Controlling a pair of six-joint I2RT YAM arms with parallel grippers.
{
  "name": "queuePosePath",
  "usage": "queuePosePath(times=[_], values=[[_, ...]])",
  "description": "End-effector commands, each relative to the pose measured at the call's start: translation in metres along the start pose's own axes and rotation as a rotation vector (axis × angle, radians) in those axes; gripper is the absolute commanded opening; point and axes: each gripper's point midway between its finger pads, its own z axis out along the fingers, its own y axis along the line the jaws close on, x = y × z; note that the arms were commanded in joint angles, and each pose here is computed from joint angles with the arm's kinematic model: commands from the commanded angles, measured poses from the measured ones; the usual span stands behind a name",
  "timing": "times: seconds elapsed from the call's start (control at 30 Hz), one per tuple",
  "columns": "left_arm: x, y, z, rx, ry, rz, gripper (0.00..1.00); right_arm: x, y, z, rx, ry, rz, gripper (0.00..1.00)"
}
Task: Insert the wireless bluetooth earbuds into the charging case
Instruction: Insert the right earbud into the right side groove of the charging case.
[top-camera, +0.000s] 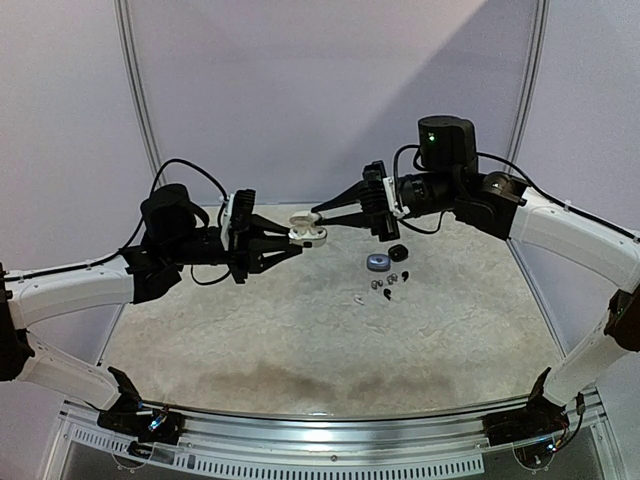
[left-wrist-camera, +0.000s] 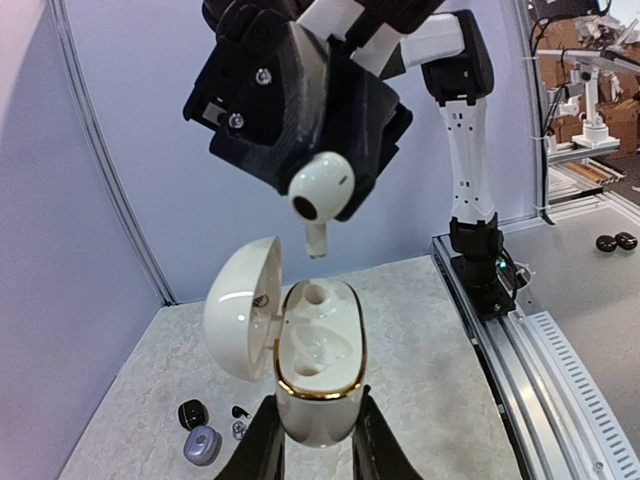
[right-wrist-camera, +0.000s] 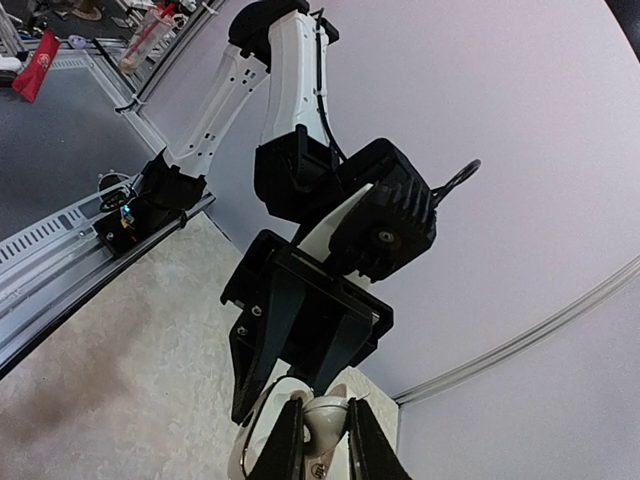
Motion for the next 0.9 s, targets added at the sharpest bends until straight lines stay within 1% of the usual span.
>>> queuePosePath(times=[0.0,0.47,0.87], values=[[0.003,-0.002,0.005,0.014,0.013,-0.002,0.0,-0.002,-0.006,-0.005,0.005,0.001,0.005,0.0],[0.004,0.002,0.009,0.011,0.014,-0.016,0.0,0.028,0.008,-0.001,-0.027,0.093,-0.008,0.0],[0.001,0.003,0.009,0.005,-0.005,-0.02,0.0,0.04,0.011,-0.005,-0.018,0.111,0.004,0.0]])
